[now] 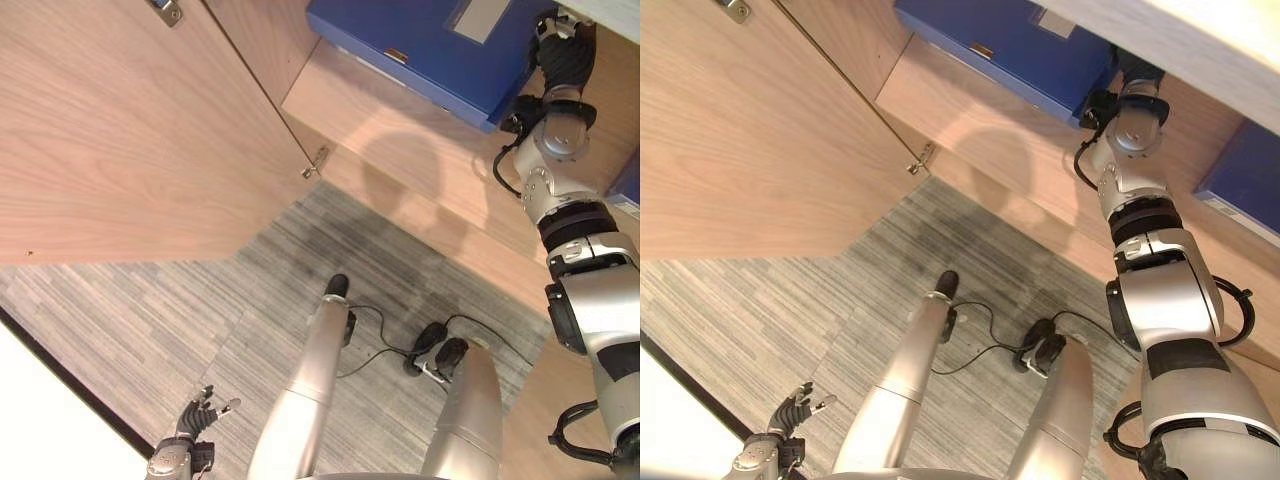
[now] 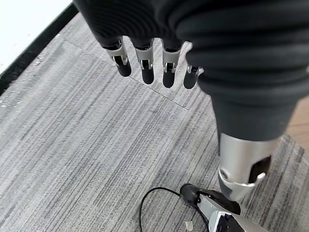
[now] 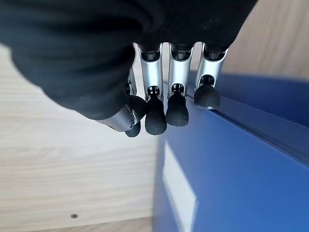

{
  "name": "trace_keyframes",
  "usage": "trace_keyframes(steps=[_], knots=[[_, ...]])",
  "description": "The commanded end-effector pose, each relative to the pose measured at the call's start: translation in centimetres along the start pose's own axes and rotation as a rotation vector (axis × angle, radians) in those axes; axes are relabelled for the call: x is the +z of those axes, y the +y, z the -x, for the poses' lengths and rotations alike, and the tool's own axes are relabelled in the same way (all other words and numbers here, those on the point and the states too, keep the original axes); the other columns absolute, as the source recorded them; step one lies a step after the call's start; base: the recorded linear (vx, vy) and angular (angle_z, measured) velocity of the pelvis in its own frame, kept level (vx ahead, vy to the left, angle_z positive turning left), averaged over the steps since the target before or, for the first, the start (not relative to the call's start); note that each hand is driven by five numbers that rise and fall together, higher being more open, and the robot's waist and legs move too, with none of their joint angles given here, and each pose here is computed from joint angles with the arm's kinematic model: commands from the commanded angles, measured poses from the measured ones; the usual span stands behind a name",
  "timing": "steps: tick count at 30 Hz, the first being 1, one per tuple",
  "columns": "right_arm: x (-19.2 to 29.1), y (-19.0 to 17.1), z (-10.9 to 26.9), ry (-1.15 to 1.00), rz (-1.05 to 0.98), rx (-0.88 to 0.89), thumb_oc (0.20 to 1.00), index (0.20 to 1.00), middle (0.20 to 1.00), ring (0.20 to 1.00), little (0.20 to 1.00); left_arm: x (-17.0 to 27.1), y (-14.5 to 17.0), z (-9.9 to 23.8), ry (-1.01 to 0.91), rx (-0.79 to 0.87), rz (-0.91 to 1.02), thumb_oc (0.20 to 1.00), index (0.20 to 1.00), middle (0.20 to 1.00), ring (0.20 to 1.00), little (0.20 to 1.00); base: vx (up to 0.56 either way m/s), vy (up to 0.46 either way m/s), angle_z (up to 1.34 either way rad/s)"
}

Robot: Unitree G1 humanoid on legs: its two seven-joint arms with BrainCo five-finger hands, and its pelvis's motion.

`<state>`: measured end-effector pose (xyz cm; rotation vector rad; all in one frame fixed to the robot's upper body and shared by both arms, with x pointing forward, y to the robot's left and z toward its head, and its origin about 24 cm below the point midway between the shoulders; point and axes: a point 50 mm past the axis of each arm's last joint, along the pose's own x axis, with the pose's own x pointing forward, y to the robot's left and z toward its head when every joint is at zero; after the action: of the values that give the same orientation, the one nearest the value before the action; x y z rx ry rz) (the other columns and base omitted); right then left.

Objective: Put the empty folder in the office cabinet

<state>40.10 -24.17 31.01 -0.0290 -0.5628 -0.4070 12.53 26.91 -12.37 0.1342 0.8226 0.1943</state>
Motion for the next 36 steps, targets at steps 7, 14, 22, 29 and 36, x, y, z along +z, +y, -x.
trace_keyframes(steps=[7,14,22,29,36], knots=[[4.8,1.5,-1.5,-0.133,-0.014,0.031,0.200,0.200,0.200,0.200,0.200,-2.1,3.6,1.3,0.079,0.074,-0.070,1.000,1.000,1.000,1.000,1.000,0.00,0.000,0.00],[7.1,1.7,0.8,-0.355,-0.112,0.056,0.200,0.200,0.200,0.200,0.200,-2.3,2.8,1.1,0.085,0.102,-0.011,1.000,1.000,1.000,1.000,1.000,0.00,0.000,0.00],[8.7,-2.2,7.1,-0.678,-0.151,0.041,0.200,0.200,0.200,0.200,0.200,-2.0,1.5,0.7,0.063,0.115,0.055,1.000,1.000,1.000,1.000,1.000,0.00,-0.001,-0.01],[8.5,-0.2,12.6,-0.756,-0.157,0.290,0.200,0.200,0.200,0.200,0.200,-2.3,0.0,0.6,0.074,0.104,0.113,1.000,1.000,1.000,1.000,1.000,-0.01,0.007,-0.03],[5.2,0.2,14.0,-0.619,-0.119,0.358,0.200,0.200,0.200,0.200,0.200,-2.1,-0.6,0.5,0.060,0.103,0.144,1.000,1.000,1.000,1.000,1.000,-0.01,0.001,0.00]])
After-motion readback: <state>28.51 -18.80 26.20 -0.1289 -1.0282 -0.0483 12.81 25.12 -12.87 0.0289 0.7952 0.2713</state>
